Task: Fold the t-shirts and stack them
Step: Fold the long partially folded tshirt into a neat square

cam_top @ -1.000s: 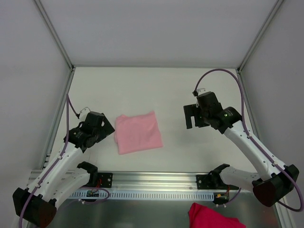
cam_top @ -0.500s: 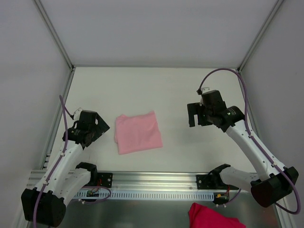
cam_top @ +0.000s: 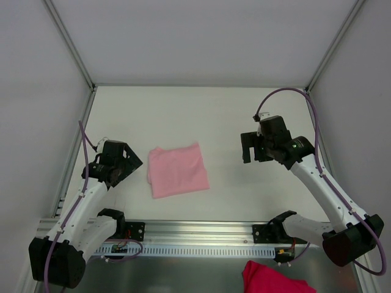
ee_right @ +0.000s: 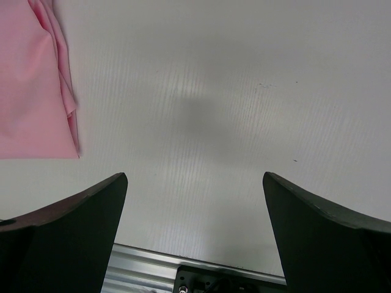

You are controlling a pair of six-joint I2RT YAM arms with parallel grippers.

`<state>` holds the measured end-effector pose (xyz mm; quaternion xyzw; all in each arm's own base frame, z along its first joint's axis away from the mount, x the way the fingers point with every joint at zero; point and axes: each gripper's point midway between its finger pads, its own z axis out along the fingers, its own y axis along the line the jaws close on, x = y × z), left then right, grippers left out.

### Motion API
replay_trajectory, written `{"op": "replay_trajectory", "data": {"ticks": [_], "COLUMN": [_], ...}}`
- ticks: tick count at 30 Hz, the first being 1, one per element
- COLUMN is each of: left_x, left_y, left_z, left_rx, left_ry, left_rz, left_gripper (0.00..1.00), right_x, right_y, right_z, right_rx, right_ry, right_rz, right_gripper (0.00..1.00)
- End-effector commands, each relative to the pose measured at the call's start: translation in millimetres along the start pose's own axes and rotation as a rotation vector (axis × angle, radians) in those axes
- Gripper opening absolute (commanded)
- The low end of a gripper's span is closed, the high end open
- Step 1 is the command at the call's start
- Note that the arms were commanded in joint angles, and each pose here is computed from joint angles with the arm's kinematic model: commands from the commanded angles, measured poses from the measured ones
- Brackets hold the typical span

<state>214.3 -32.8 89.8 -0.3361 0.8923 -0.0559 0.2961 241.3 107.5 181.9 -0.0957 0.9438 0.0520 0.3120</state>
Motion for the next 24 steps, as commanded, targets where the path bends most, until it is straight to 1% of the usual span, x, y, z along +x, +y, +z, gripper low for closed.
{"op": "replay_trajectory", "data": {"ticks": [1,15,21,24], "left_x": [-8,-11,-9,-9], "left_y": [-7,-16,-22,-25], "left_z": [-1,4,10,13], "left_rx": [0.026,0.042,0.048,0.057], "left_ry": [-0.013,0.006,0.038,0.048], "left_rz": [0.004,0.004,0.003,0.003], "left_gripper": [0.99,0.99,0.99,0.99], "right_x": [-7,-10,-6,-6], "right_y": [0,0,-2,3], "right_z": [-5,-6,-5,-5], "right_rx": [-0.012,-0.016,-0.006,-0.04], "right_ry": [-0.048,-0.06,-0.054,-0.045], "right_rz": [0.008,0.015,0.011,0.013], "right_gripper": [1.0,1.0,1.0,1.0]}}
